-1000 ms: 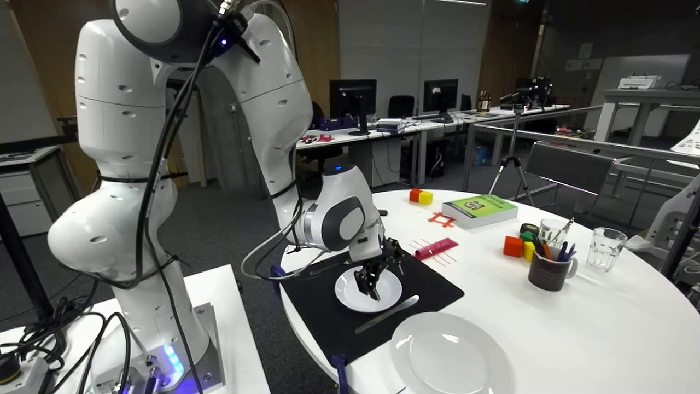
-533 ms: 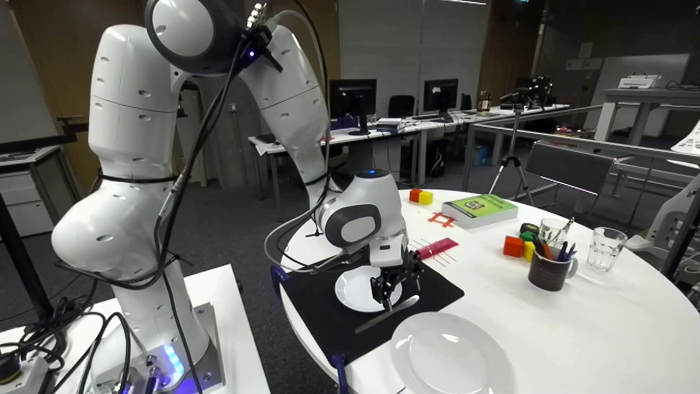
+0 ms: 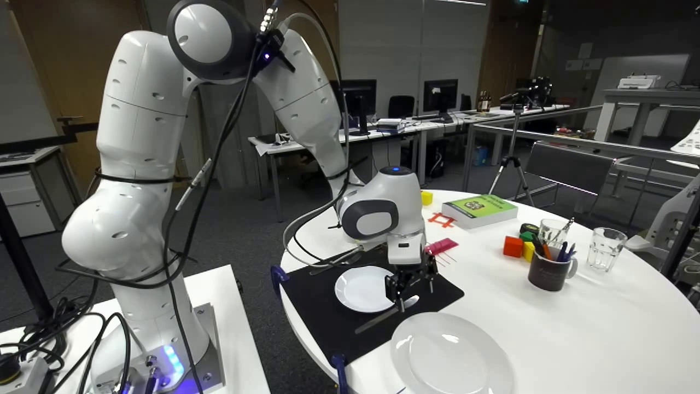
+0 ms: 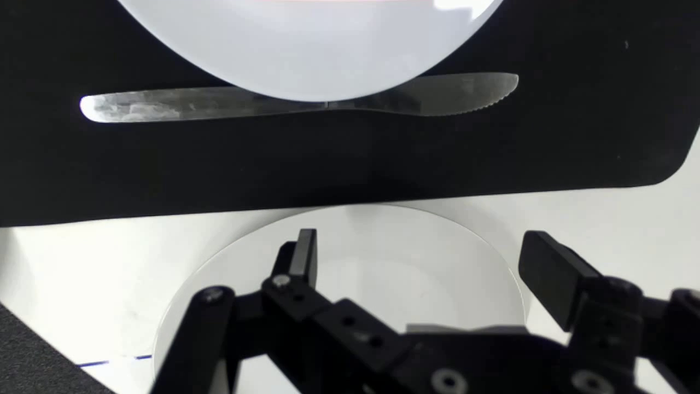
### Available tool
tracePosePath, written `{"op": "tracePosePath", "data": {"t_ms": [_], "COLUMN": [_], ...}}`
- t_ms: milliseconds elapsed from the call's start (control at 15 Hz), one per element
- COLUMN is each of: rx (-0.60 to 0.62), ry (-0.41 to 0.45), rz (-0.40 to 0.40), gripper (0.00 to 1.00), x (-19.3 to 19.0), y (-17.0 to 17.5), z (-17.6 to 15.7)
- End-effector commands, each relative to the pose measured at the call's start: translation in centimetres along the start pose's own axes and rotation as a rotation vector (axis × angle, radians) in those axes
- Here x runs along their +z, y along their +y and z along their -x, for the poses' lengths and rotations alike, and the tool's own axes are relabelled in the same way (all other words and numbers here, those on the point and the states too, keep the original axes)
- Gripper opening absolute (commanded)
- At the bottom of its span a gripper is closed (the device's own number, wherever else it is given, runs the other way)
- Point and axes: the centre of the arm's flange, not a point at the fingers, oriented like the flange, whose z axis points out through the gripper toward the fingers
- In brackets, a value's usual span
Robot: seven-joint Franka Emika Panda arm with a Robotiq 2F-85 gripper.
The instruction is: Put the fork on the black mat in a straightened up position and move the white plate slightly to the left
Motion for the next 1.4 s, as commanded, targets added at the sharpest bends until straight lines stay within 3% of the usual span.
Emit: {"op": "tracePosePath", "data": {"t_ms": [0, 467, 1333], "rx": [-0.026, -0.081, -0.139], "ry": [-0.009, -0.021, -0.032], "rz": [0.035, 0.069, 0.102], "gripper": [1.00, 1.00, 1.00], "x": [1.1, 2.8, 4.1], "y": [-0.8, 0.0, 0.4], "z": [0.5, 3.0, 4.2]}}
